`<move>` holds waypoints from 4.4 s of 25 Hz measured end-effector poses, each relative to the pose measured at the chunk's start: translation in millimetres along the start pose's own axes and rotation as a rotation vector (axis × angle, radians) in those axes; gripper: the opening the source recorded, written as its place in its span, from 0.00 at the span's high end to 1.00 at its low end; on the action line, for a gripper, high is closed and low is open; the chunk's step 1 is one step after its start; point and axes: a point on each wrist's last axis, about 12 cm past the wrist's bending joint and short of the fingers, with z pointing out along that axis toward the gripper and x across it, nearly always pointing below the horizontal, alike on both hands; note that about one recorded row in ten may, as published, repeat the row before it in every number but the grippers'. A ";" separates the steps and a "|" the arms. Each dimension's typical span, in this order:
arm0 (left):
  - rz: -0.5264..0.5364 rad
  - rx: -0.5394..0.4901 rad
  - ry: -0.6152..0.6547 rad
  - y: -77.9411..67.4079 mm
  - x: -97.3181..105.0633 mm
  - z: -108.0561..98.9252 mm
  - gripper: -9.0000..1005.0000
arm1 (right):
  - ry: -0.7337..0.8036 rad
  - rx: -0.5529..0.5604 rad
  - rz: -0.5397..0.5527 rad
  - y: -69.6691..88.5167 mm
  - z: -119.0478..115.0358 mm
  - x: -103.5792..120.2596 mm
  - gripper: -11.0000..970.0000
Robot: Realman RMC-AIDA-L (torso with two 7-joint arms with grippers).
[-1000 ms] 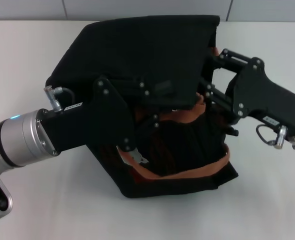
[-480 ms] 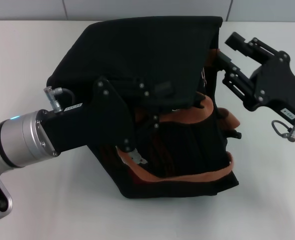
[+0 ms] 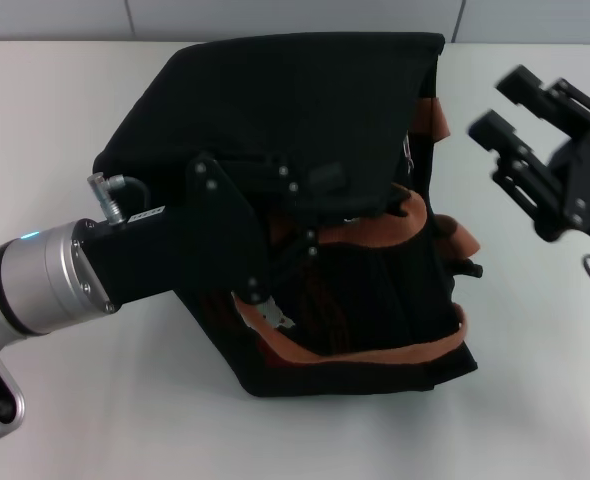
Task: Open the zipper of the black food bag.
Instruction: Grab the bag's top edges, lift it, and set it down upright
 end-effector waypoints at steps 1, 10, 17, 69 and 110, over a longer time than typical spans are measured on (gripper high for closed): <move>0.001 0.000 -0.001 0.3 0.1 0.2 0.81 | 0.003 -0.020 0.023 -1.6 10.8 3.0 0.51; 0.003 0.002 -0.004 1.1 0.6 1.4 0.81 | 0.094 -0.010 0.066 -4.0 31.2 21.3 0.51; 0.005 -0.001 -0.001 1.3 0.5 0.5 0.81 | 0.111 0.052 0.085 -3.6 2.8 16.5 0.51; 0.008 0.012 0.001 3.6 3.9 5.3 0.82 | 0.256 -0.112 0.166 -10.9 -19.5 -10.1 0.54; 0.004 0.022 -0.016 5.2 4.3 8.6 0.82 | 0.341 -0.219 -0.022 -11.9 11.5 14.6 0.57</move>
